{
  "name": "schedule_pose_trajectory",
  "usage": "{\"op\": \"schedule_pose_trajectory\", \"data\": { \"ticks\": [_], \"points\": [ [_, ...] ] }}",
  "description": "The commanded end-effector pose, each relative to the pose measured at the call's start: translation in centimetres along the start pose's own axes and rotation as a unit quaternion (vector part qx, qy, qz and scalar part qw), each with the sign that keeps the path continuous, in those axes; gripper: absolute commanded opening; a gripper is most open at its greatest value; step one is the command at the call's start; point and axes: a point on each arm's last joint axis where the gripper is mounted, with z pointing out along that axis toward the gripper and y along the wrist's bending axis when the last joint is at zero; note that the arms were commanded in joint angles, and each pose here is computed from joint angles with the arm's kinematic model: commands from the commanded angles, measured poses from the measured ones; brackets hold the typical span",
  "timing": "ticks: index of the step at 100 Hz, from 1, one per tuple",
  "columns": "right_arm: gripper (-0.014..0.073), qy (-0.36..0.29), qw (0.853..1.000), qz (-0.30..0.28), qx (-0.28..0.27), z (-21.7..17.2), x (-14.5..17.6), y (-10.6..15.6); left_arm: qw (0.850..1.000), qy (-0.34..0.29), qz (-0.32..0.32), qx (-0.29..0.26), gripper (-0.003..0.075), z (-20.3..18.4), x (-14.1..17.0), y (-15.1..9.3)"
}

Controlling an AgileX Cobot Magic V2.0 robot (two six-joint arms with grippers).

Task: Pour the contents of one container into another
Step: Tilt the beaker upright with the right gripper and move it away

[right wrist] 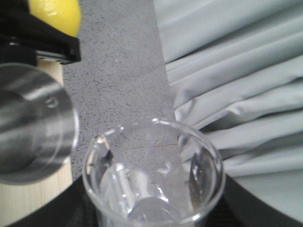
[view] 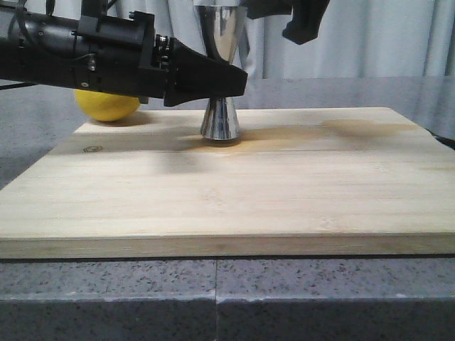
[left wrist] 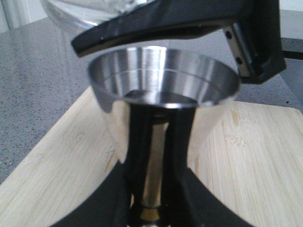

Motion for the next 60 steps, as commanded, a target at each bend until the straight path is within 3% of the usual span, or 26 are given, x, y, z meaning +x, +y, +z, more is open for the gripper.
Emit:
{"op": "schedule_pose_trajectory", "data": {
  "ticks": [1, 22, 37, 60],
  "points": [
    [0.0279, -0.002, 0.998, 0.042, 0.054, -1.8, -0.6, -2.7, 0.996, -0.081, 0.017, 0.016, -0.0019, -0.3, -3.6, -0.6],
    [0.0279, 0.002, 0.979, 0.182, 0.095, -3.1, 1.2, -4.4, 0.996, -0.081, 0.017, 0.016, -0.0019, -0.3, -3.6, -0.6],
    [0.0279, 0.006, 0.95, 0.283, 0.13, -4.1, 3.0, -5.7, 0.996, -0.081, 0.017, 0.016, -0.0019, -0.3, -3.6, -0.6],
    [0.0279, -0.007, 0.91, 0.382, 0.16, -5.7, 5.5, -5.4, 0.996, -0.081, 0.017, 0.016, -0.0019, -0.3, -3.6, -0.6]
  ]
}}
